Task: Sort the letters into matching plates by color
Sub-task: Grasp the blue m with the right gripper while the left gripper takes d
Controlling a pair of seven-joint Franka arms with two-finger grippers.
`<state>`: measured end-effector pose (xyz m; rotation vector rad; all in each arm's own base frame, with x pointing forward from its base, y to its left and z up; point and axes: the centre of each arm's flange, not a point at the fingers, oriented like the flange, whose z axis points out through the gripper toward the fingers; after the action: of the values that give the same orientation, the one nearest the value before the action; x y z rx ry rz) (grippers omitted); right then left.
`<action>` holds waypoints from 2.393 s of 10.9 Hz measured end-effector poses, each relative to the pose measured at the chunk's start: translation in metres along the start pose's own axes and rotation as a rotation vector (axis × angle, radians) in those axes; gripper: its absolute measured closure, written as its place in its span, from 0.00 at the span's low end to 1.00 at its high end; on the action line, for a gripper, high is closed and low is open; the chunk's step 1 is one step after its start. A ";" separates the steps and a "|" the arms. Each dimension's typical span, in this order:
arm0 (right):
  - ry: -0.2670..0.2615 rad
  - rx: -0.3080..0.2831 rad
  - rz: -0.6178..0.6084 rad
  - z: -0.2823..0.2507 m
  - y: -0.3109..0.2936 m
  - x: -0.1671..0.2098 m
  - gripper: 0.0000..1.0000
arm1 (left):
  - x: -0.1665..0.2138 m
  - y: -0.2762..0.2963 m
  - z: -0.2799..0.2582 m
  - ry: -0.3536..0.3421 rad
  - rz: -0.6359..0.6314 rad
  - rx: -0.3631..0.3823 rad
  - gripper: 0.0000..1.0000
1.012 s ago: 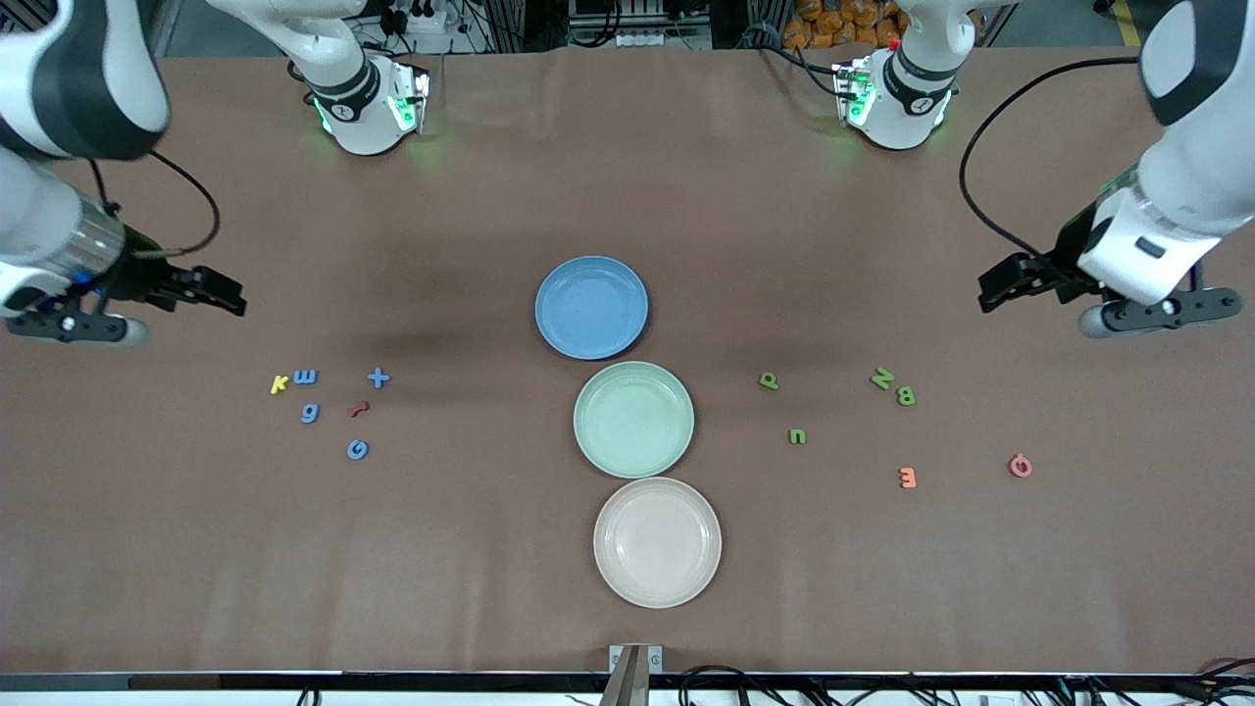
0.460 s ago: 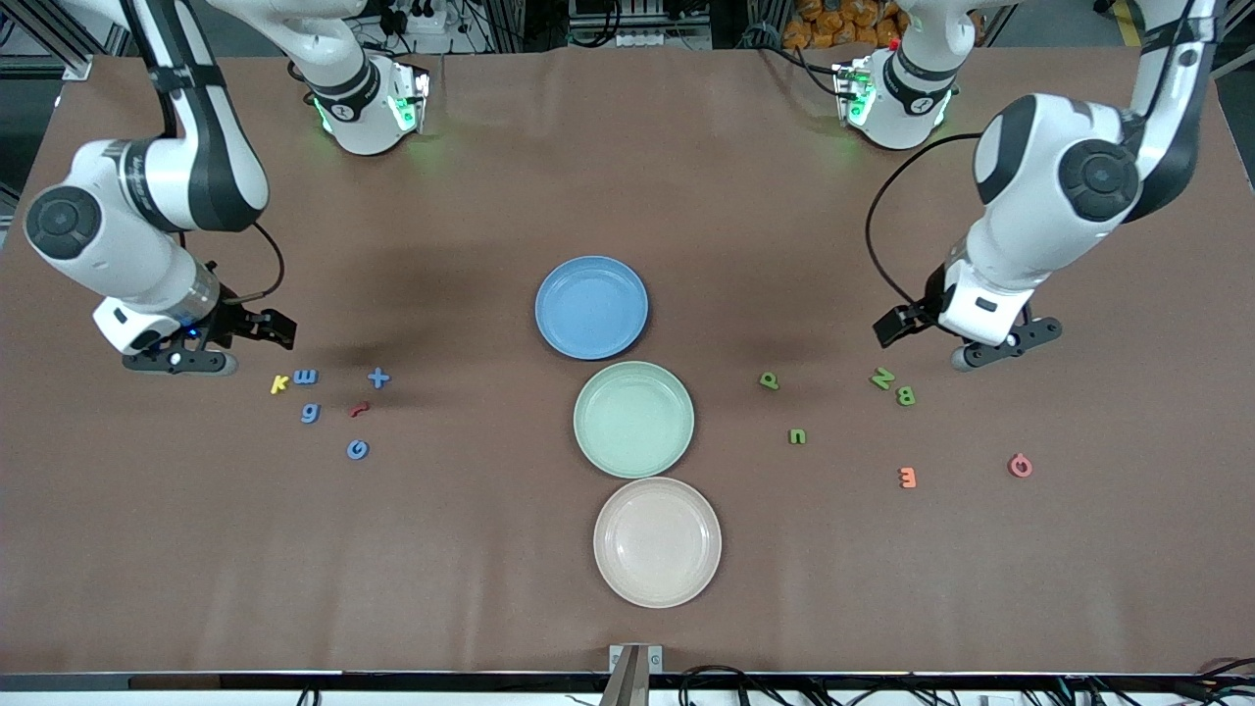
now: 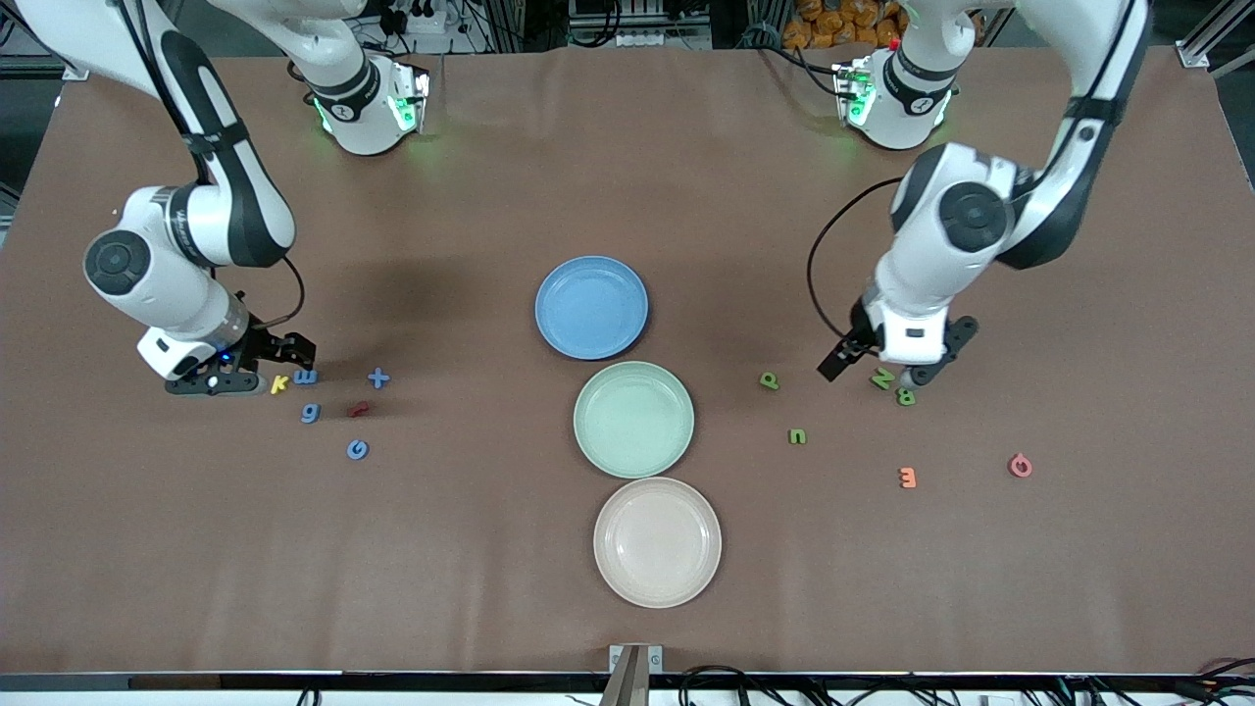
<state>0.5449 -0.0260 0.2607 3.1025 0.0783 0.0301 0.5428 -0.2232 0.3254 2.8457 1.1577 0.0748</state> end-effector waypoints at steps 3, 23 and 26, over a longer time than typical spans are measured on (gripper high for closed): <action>0.002 0.007 -0.006 0.030 -0.001 0.000 0.11 | -0.015 0.011 0.052 0.002 -0.183 0.011 0.00; 0.016 0.017 0.001 0.091 0.012 -0.024 0.28 | -0.062 0.047 0.162 -0.014 -0.342 0.101 0.00; 0.021 0.017 0.001 0.092 0.012 -0.023 0.36 | -0.063 0.047 0.162 -0.014 -0.340 0.099 0.04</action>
<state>0.5240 -0.0427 0.1691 3.1200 0.0787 0.0620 0.5424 -0.3079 0.1663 2.6759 1.6647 -0.0215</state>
